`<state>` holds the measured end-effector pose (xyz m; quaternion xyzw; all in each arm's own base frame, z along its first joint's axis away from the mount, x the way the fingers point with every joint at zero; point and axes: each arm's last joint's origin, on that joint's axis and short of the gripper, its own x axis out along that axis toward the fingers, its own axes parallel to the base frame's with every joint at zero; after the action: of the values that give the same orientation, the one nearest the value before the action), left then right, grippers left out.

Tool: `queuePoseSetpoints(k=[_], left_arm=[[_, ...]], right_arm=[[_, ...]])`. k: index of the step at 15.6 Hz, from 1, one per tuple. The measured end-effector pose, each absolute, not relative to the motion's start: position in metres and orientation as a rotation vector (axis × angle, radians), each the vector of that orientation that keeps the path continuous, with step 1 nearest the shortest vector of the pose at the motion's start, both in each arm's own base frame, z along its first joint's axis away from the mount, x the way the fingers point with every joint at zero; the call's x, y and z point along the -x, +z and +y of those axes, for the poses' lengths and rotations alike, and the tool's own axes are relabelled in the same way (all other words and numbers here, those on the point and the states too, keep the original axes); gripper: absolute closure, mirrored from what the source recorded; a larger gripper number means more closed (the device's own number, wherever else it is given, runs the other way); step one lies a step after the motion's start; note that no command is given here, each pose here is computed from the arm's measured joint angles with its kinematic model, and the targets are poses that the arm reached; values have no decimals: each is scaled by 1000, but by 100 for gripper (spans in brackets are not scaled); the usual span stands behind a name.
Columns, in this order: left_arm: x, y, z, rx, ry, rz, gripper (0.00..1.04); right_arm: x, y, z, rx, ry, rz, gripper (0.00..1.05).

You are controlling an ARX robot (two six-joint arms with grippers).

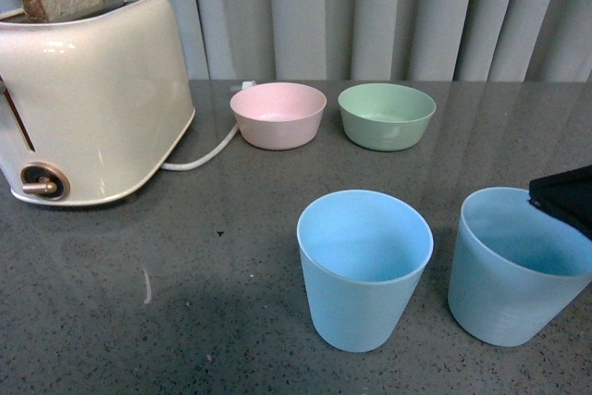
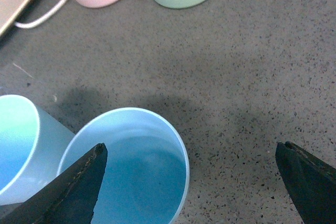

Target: Stack blue cups with both arms

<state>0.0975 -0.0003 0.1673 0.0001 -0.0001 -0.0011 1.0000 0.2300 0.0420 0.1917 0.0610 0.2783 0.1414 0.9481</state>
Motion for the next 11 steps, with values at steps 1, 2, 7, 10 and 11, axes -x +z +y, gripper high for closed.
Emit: queuePoseSetpoints(k=[1,2,7,10,11], left_arm=[[-97,167,0,0,-2,0,7],[-97,167,0,0,-2,0,7],[-97,167,0,0,-2,0,7],[-97,167,0,0,-2,0,7],[-97,167,0,0,-2,0,7]], right_arm=[[-232,186,44,-113,281,593,7],[-233,182,45,-109,283,617,7],[-239,176,49,-96,276,649,42],[-242,179,48,-91,255,644,75],[-243,180,48,-90,248,646,86]])
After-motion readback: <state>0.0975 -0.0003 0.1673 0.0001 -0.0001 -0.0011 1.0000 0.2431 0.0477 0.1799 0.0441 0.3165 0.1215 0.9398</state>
